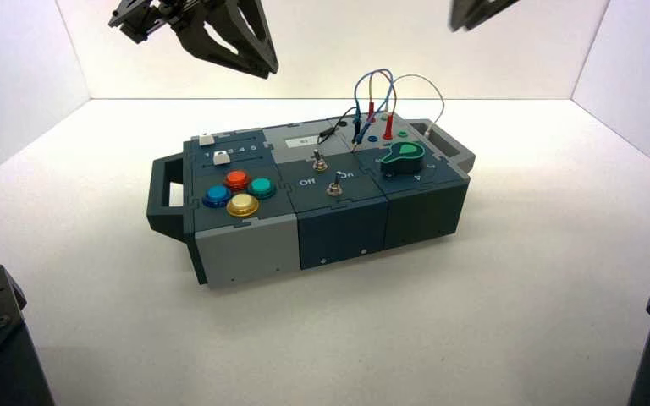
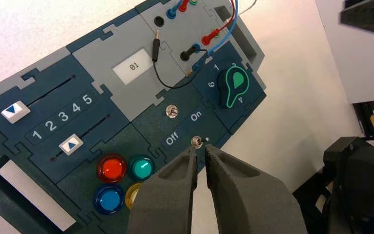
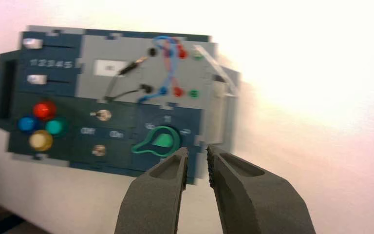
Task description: Move the right gripper to the right.
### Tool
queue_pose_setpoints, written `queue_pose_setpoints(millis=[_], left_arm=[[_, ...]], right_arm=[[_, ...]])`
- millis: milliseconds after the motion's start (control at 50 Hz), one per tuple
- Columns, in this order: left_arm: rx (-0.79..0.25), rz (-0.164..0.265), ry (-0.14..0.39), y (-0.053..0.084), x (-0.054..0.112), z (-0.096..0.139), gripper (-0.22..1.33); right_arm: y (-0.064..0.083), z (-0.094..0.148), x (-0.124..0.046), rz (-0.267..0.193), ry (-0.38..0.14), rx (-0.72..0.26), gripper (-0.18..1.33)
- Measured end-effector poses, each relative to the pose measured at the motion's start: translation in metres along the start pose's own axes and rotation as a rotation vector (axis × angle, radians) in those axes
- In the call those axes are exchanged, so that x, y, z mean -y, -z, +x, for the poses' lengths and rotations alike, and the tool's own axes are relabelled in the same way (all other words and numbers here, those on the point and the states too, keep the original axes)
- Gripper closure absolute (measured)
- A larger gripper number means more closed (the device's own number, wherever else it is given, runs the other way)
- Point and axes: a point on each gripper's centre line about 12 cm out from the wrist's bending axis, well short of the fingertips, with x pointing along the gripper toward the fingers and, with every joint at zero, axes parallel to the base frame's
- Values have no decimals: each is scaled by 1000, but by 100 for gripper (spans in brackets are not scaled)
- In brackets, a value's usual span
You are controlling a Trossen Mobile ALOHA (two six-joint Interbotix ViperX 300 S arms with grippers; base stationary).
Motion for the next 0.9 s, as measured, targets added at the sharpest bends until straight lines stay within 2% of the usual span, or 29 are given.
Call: queue_pose_setpoints(millis=[280,580,900], left_arm=[[0,-2,0,0,0,0,92],[0,-2,0,0,0,0,92],[-16,-2,1,3,0,0,92]], right_arm=[[9,-44,37,52,117,56,62],[22,-79,58,110,202,105,62],[51,-116,84,213,333,179,62]])
